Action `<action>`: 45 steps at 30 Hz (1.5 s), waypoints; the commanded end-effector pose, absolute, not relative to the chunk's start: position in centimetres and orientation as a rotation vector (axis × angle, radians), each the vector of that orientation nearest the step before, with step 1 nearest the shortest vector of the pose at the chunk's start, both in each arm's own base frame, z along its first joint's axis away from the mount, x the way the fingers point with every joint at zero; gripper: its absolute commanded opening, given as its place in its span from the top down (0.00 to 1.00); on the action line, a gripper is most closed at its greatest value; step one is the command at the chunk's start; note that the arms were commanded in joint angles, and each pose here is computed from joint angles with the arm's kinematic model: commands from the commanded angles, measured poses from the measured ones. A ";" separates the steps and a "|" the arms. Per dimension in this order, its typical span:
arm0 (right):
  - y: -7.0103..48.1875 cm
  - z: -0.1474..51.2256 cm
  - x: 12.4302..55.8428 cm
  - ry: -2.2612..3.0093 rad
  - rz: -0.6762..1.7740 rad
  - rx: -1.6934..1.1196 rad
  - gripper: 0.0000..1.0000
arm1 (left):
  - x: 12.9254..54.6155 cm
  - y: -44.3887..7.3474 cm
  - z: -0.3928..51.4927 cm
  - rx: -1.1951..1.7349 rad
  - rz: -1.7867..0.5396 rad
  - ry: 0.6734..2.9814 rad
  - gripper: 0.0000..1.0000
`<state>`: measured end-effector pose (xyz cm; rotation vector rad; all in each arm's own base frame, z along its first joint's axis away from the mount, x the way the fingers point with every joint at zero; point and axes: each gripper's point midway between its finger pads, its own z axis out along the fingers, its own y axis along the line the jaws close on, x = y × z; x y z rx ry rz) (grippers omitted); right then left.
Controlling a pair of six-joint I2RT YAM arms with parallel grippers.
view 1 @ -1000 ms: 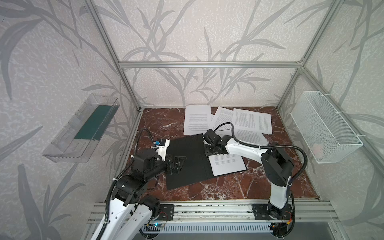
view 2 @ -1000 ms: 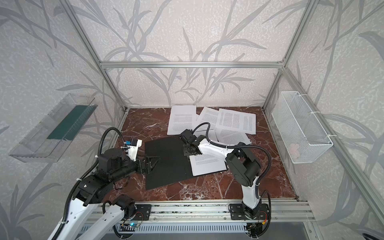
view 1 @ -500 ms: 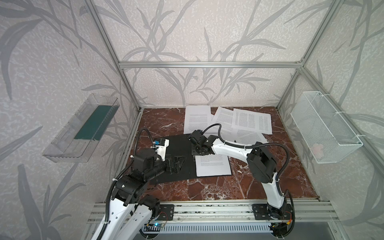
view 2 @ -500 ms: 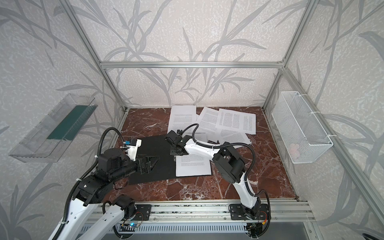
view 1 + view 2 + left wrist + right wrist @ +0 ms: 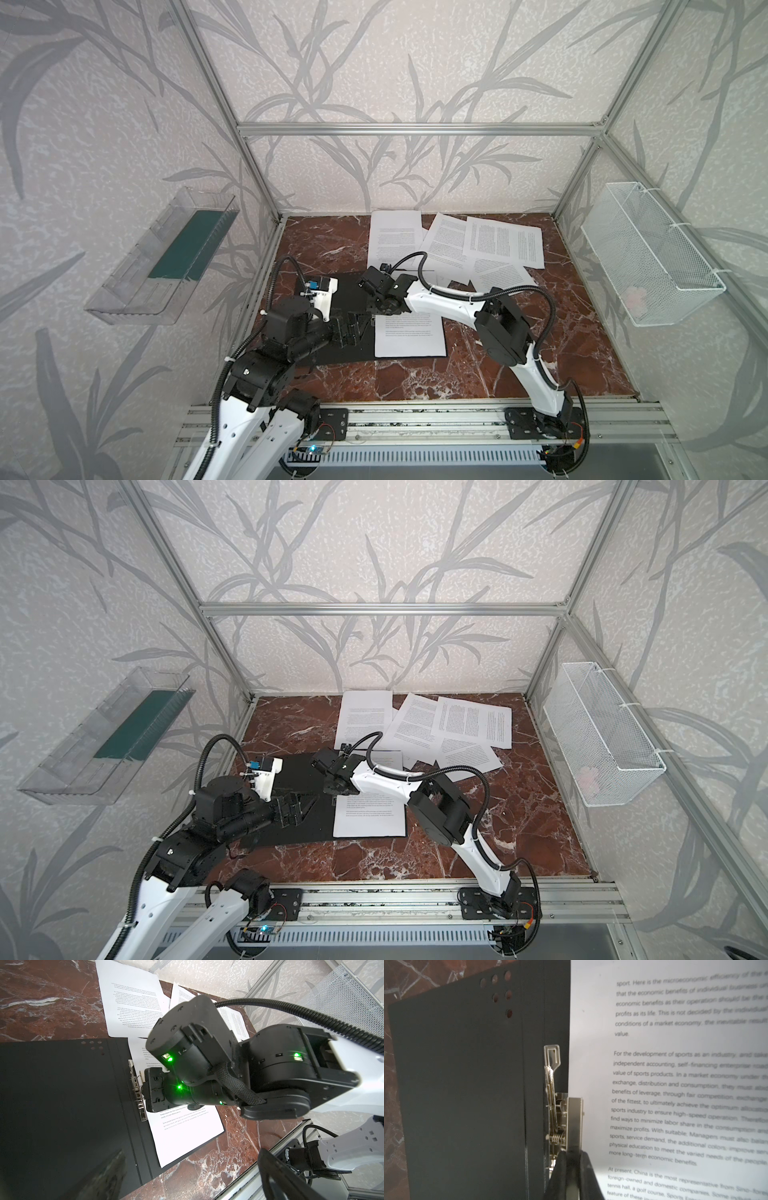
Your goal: Put the files into the folder
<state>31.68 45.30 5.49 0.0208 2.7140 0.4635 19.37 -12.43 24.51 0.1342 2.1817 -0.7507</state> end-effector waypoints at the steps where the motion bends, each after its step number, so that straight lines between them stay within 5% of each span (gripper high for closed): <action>1: 46.0 6.0 31.8 2.700 0.477 0.057 0.90 | 19.3 -12.4 24.3 0.155 -0.747 2.174 0.01; 15: 46.9 6.7 32.0 2.673 0.534 0.032 0.71 | 19.4 -12.3 24.4 0.151 -0.742 2.171 0.01; 25: 45.5 13.7 33.7 2.474 0.517 -0.126 0.58 | 19.5 -11.8 24.4 0.128 -0.717 2.168 0.01; 30: 41.3 17.1 35.4 2.398 0.473 -0.210 0.44 | 19.6 -10.9 24.4 0.085 -0.667 2.163 0.01; 36: 33.7 19.2 37.0 2.301 0.473 -0.290 0.08 | 19.8 -10.8 24.1 0.058 -0.666 2.172 0.01; 45: 20.0 15.0 39.7 2.313 0.660 0.059 0.02 | 21.0 -14.6 23.1 0.066 -0.917 2.249 0.01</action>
